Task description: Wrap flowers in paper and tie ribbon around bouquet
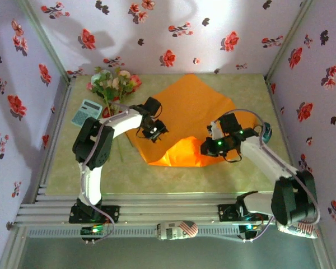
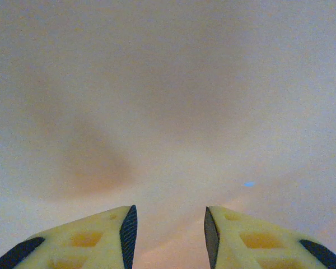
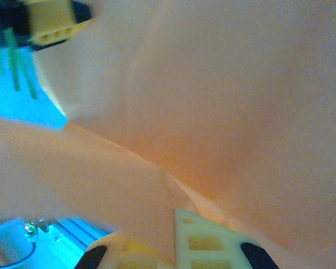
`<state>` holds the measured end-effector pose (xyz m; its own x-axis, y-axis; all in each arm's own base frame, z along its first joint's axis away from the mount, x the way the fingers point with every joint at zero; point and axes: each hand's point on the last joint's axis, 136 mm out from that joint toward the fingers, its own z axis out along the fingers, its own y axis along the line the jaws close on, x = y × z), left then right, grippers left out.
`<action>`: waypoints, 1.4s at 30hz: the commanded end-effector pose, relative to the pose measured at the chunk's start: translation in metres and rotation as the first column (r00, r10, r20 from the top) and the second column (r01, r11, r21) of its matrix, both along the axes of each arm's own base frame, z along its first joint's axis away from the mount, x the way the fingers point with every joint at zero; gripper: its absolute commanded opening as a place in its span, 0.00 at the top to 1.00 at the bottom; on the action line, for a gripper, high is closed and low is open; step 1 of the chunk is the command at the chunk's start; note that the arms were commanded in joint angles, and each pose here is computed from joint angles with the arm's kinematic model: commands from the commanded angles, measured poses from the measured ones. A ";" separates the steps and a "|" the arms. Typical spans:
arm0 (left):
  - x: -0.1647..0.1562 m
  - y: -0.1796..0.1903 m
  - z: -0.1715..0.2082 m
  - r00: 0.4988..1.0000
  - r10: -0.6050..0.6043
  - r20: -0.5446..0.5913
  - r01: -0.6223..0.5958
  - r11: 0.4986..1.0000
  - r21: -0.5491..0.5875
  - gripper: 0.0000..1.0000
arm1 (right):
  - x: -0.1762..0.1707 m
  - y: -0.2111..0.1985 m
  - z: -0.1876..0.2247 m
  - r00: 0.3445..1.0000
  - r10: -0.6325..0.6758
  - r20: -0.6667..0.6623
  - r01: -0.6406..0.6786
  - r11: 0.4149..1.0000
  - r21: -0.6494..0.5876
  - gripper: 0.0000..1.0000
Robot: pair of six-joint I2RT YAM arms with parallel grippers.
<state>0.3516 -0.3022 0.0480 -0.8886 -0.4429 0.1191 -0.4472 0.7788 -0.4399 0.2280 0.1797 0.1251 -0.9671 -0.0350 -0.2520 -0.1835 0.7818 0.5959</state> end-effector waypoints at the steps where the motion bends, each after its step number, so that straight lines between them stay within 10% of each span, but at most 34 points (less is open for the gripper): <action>1: -0.002 -0.021 0.021 0.992 -0.123 0.030 0.124 0.992 -0.011 0.60 | 0.010 0.004 0.018 0.977 0.045 0.207 -0.047 0.999 0.000 1.00; 8: -0.054 -0.090 0.038 0.938 -0.346 -0.014 0.336 0.919 -0.207 0.63 | -0.002 -0.003 0.002 0.970 0.076 0.230 -0.057 0.994 -0.089 0.98; 17: -0.120 -0.101 0.053 0.825 -0.565 0.001 0.539 0.786 -0.303 0.66 | 0.026 -0.013 0.051 0.951 -0.103 0.291 0.116 0.993 -0.031 0.35; 22: -0.175 -0.098 0.037 0.718 -0.688 -0.111 0.622 0.704 -0.343 0.66 | 0.075 -0.045 0.070 0.876 -0.366 0.315 0.360 0.930 0.078 0.32; 28: -0.222 -0.089 0.027 0.643 -0.748 -0.164 0.667 0.652 -0.360 0.67 | 0.128 -0.030 -0.003 0.865 -0.501 -0.018 0.501 0.863 0.062 0.44; 34: -0.221 -0.073 0.017 0.682 -0.704 -0.198 0.641 0.706 -0.302 0.71 | 0.143 -0.017 -0.071 0.808 -0.563 -0.172 0.559 0.826 -0.075 0.50; 42: -0.116 -0.069 0.067 0.915 -0.403 -0.003 0.379 0.865 -0.330 0.70 | 0.135 -0.014 -0.133 0.793 -0.540 -0.280 0.493 0.841 -0.224 0.50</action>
<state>0.1895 -0.3731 0.0920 -0.9331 0.1555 0.3242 -0.0836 0.7831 -0.6162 0.3785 0.1716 0.0247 -0.8760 0.4819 -0.0191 0.4014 0.7506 0.5250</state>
